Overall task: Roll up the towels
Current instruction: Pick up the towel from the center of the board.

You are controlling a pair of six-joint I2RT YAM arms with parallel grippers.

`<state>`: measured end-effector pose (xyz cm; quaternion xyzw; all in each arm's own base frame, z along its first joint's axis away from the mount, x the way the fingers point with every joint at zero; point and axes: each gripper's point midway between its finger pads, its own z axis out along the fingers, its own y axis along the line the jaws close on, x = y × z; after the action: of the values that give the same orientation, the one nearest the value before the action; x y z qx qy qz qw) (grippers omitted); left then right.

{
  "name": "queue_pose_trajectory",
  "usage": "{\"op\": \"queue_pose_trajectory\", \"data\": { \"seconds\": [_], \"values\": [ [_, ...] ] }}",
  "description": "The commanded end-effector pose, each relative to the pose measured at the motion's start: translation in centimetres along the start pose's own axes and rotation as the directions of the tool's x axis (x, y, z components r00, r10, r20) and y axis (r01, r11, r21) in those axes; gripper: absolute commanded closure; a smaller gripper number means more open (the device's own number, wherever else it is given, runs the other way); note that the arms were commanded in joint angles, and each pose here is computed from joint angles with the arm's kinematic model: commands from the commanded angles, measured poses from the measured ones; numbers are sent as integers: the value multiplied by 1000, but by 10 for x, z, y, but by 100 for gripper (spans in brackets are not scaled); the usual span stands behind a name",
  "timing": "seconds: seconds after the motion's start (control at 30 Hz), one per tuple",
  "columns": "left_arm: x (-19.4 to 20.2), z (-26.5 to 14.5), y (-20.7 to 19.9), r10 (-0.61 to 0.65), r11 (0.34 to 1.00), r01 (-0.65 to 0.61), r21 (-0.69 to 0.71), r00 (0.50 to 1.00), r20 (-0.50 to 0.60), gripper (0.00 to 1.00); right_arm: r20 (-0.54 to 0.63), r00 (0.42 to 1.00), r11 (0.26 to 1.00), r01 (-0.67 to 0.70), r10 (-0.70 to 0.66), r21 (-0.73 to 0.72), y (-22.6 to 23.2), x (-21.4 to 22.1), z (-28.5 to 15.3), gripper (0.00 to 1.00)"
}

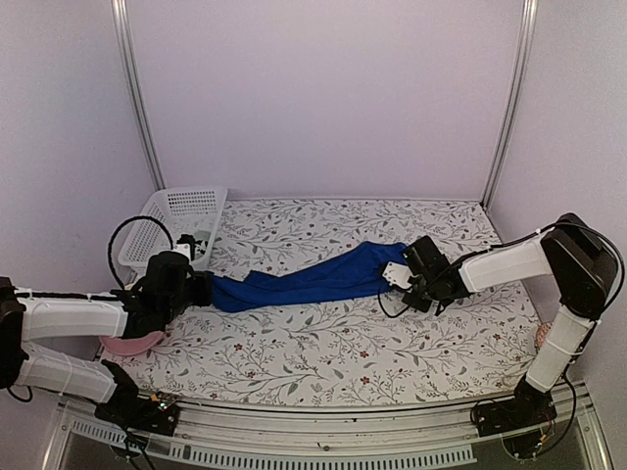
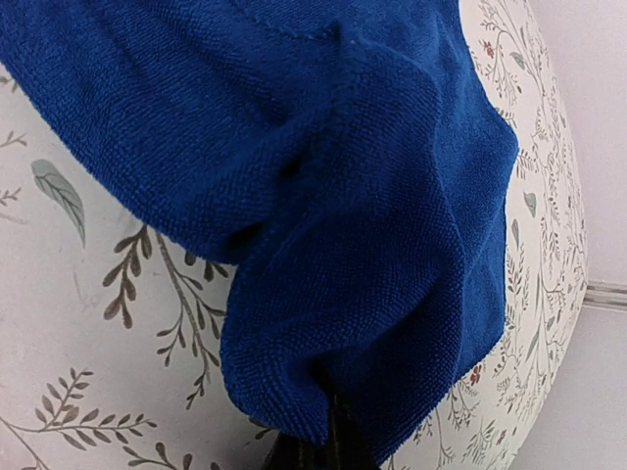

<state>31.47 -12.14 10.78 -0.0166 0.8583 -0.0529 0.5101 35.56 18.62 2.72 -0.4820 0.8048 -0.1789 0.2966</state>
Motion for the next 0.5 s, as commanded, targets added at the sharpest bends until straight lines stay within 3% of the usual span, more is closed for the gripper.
{"op": "queue_pose_trajectory", "data": {
  "seconds": [0.0, 0.13, 0.3, 0.47],
  "values": [
    [-10, 1, -5, 0, 1000, 0, 7, 1000, 22, 100, 81, 997, 999, 3, 0, -39, -3, -14, -16, 97],
    [-10, 1, -5, 1, 1000, -1, 6, 1000, 22, 100, 141, 990, 980, 14, 14, -198, 12, -25, -38, 98],
    [-10, 2, -6, 6, 1000, -7, 14, 1000, 20, 100, 188, 976, 844, 10, 108, -536, 37, -38, -82, 97],
    [-10, 3, -8, 11, 1000, -11, 19, 1000, 15, 100, 96, 977, 724, -73, 190, -686, 32, -31, -83, 97]
  ]
}}
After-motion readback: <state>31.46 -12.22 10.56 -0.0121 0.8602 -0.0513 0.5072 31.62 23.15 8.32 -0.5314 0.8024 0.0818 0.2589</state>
